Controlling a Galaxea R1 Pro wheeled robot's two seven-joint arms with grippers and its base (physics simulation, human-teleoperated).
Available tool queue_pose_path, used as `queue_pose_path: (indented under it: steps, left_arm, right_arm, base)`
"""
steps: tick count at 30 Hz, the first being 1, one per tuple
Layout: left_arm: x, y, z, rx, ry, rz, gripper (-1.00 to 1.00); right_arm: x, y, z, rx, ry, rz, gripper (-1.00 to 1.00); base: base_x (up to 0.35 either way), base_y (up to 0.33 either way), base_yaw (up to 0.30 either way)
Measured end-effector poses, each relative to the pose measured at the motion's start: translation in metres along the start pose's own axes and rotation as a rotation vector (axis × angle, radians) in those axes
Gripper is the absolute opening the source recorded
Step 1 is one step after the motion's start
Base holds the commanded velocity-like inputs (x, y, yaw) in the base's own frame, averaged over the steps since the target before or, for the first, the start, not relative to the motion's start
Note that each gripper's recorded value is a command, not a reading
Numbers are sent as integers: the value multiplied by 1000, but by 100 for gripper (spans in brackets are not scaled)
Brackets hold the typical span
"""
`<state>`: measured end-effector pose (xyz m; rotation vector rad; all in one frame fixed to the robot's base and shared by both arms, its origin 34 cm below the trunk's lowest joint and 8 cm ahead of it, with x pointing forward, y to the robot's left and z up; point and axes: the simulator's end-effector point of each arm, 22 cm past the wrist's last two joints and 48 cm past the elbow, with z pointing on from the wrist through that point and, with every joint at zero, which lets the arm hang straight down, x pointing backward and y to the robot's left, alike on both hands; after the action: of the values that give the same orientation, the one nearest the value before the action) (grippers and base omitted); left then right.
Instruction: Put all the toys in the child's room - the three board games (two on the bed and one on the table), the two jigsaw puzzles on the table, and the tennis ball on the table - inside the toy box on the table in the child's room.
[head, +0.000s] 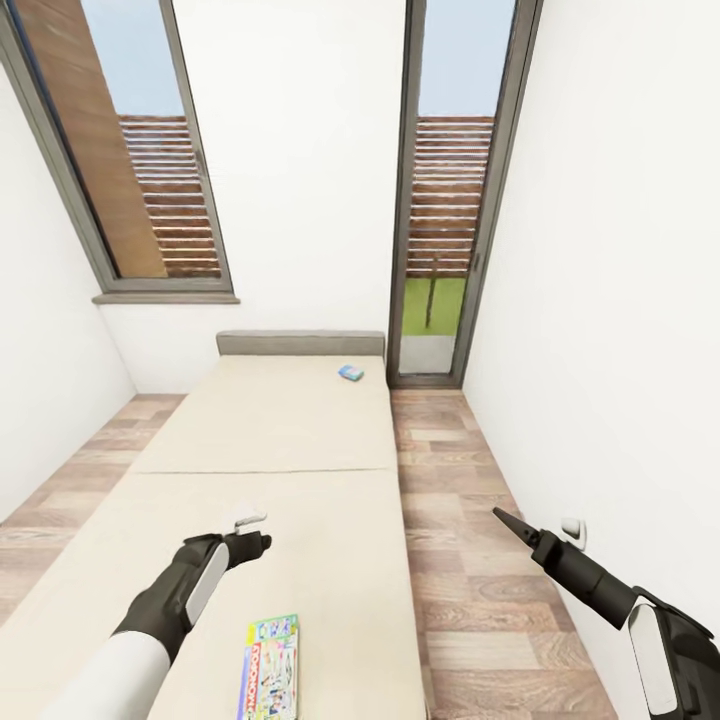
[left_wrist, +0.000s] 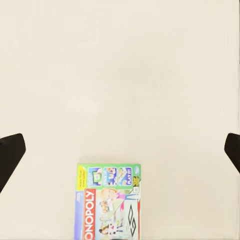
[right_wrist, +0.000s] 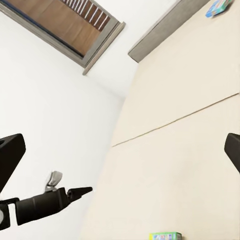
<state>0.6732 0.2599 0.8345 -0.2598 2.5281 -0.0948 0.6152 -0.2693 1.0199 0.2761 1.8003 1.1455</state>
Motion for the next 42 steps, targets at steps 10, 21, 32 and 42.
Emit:
queue_pose_path:
  steps: [10, 21, 32, 42]
  left_arm:
    - [5, -6, 8, -25, -15, 59, 100]
    - [12, -4, 14, -31, 0, 64, 100]
    - [20, -2, 19, -33, 15, 67, 100]
    - [27, -1, 25, -35, 29, 67, 100]
  right_arm:
    - [4, -6, 2, 8, 10, 13, 100]
    - [8, -12, 4, 15, 17, 24, 100]
    - [13, -20, 5, 26, 24, 37, 100]
    - [17, -26, 5, 34, 30, 47, 100]
  base:
    - [0, 0, 69]
    - [0, 0, 69]
    - [0, 0, 69]
    - [0, 0, 69]
